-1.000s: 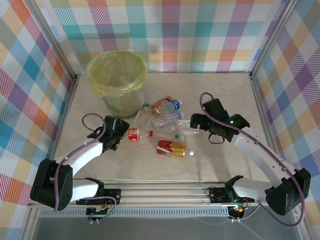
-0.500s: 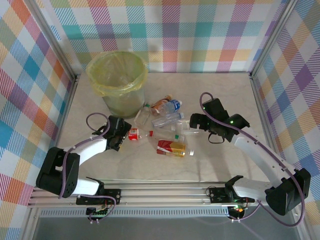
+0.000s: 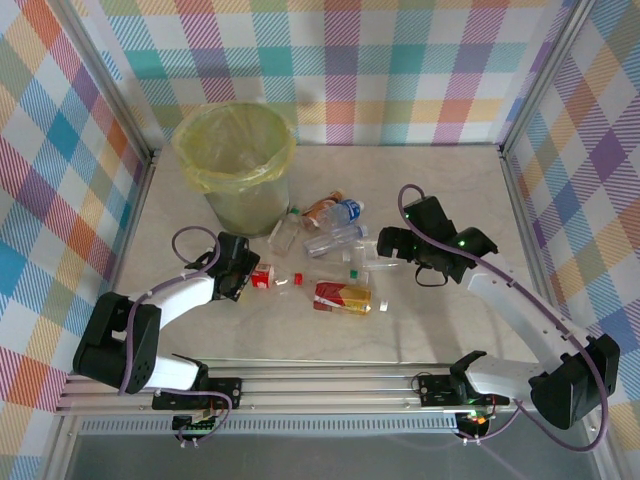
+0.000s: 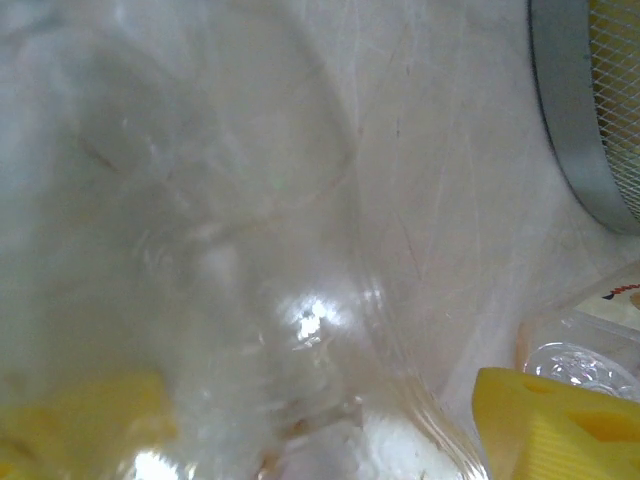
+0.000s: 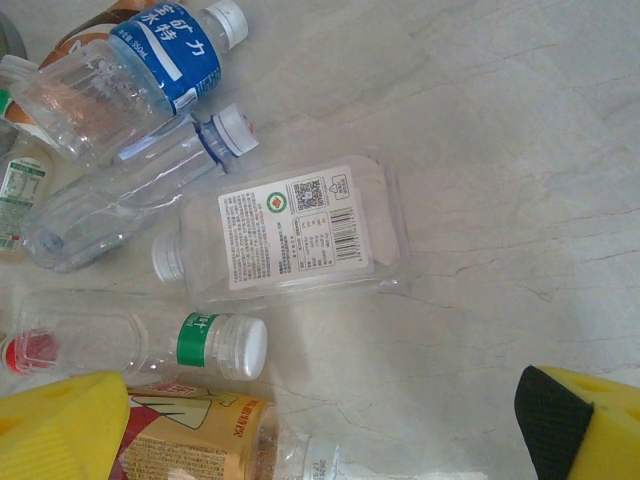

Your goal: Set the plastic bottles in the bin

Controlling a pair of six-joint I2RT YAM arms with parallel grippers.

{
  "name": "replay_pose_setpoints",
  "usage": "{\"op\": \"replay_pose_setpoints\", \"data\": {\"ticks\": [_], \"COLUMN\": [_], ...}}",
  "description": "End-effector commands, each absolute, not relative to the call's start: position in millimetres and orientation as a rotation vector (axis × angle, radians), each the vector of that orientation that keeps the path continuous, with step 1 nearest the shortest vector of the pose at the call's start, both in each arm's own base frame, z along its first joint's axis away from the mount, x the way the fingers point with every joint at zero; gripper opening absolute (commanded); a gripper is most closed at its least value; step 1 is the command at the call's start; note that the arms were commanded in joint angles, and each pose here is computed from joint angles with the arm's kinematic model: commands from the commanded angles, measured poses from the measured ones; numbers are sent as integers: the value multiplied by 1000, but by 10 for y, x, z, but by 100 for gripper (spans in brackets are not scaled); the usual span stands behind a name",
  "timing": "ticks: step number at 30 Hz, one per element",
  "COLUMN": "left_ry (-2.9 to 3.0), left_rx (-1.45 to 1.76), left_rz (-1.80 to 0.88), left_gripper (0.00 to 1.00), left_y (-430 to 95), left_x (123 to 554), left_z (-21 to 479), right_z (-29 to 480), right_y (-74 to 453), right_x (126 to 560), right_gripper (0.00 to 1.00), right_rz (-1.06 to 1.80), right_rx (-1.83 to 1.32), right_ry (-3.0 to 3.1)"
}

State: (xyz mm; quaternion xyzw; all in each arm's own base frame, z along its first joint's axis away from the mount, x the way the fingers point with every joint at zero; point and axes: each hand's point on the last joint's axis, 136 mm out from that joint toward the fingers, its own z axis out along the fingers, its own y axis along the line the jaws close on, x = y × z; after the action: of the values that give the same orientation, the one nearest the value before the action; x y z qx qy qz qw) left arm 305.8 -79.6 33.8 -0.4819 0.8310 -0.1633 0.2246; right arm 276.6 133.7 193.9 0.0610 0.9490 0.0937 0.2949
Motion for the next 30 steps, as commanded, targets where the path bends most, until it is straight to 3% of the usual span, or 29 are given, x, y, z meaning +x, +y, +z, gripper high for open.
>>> {"op": "replay_pose_setpoints", "data": {"ticks": [1,15,23,30], "left_ry": [2300,2186,2039,1841], "left_rx": [-1351,-1247,-1054,-799], "left_rz": [-410,-200,-122,-111], "left_gripper": [74,54,52,52], "left_y": [-730,-190,81,183], "left_x": [3030,2909,2760,2785], "left_z": [238,791,1593,2683], "right_z": [1925,1919,1980,2064], "right_y": [1347,1373,1453,1520], "right_x": [2775,2751,2743,2741], "right_gripper": [100,100,100,100], "right_rz": [268,284,359,424], "right_rx": [175,171,166,149], "right_ry": [2524,2541,2527,2500]}}
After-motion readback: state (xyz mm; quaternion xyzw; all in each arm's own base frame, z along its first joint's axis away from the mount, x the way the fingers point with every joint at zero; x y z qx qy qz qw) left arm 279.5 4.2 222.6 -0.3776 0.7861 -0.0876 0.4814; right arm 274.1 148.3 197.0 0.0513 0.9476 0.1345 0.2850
